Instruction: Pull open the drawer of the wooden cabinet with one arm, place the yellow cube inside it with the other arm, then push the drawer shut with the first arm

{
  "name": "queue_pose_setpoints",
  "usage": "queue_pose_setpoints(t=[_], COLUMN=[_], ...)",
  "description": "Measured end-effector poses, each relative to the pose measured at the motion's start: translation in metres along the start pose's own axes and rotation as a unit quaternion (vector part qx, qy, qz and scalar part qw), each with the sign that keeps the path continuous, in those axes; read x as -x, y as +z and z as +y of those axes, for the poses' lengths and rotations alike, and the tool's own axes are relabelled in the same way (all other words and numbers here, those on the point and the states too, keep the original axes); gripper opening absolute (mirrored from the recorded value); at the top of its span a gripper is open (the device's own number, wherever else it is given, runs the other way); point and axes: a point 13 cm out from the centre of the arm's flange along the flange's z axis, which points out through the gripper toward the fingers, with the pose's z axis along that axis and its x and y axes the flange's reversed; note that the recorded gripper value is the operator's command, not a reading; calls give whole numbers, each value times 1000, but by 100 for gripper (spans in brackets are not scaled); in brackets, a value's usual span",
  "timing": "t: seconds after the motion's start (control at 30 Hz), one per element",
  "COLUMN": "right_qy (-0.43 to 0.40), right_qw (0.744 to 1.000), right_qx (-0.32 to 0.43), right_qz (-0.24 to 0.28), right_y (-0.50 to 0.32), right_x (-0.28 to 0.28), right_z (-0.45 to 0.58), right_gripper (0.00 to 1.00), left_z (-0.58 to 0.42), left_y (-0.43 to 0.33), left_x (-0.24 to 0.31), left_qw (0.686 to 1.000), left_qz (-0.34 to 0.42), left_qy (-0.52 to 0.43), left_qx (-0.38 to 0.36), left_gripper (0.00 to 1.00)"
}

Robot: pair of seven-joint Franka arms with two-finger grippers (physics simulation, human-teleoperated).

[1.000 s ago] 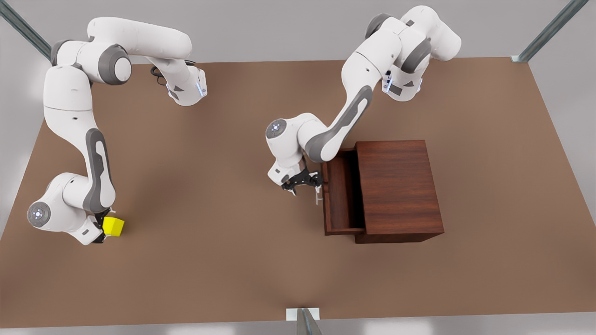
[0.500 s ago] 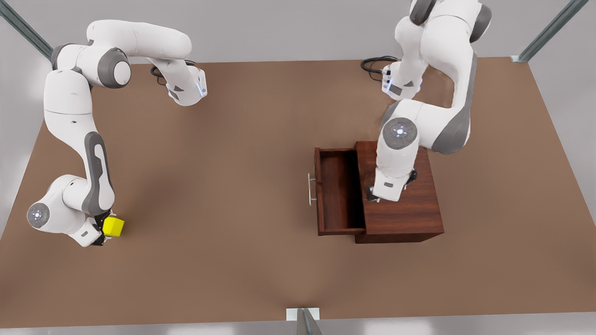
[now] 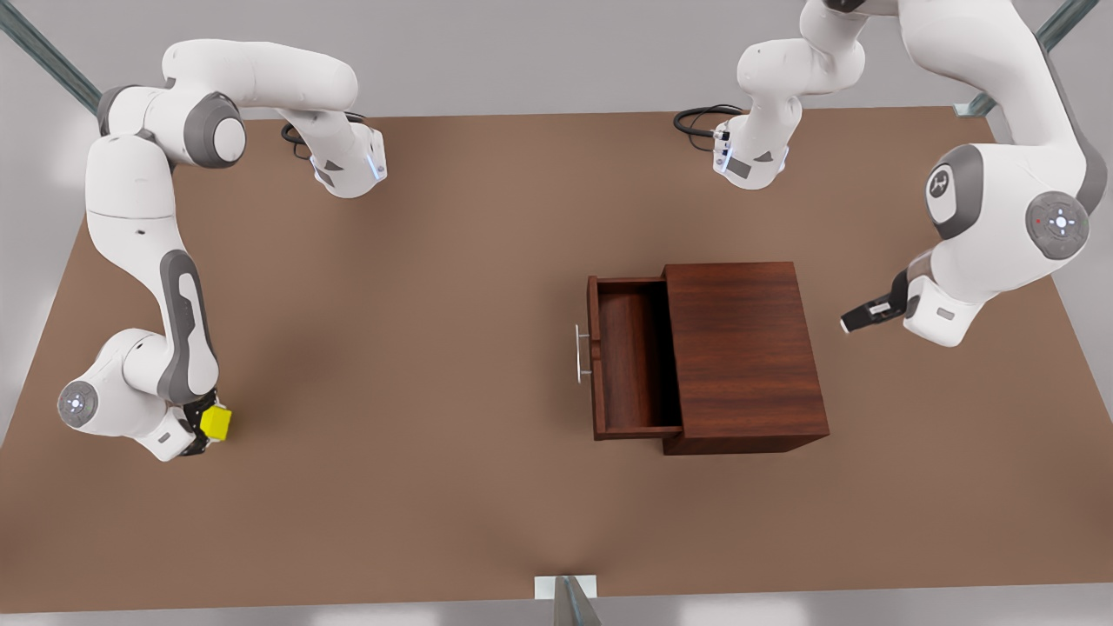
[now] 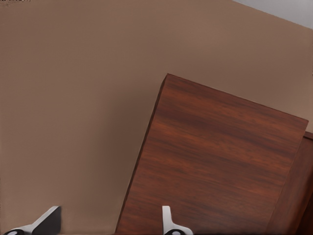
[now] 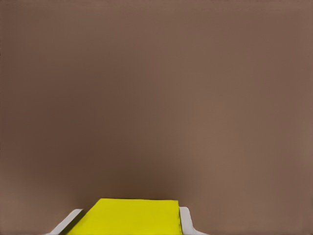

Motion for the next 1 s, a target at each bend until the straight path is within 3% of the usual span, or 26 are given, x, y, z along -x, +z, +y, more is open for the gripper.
queue_pose_setpoints(t=[0.23, 0.37, 0.67, 1.0], right_qy=[-29, -68, -166, -186], right_qw=[1000, 998, 986, 981], right_qx=[-10, -16, -29, -15], right_qz=[-3, -2, -10, -61], right_y=[-53, -105, -199, -255], right_x=[43, 110, 335, 586], right_z=[-8, -9, 31, 132], right_gripper=[71, 71, 71, 71], left_z=[-5, -7, -5, -6], left_y=[0, 4, 11, 11], left_x=[-8, -14, -19, -17], left_qw=[997, 994, 987, 982], left_qz=[10, 16, 20, 14], left_qy=[77, 110, 157, 187], left_qx=[0, 2, 4, 3], left_gripper=[100, 100, 100, 100])
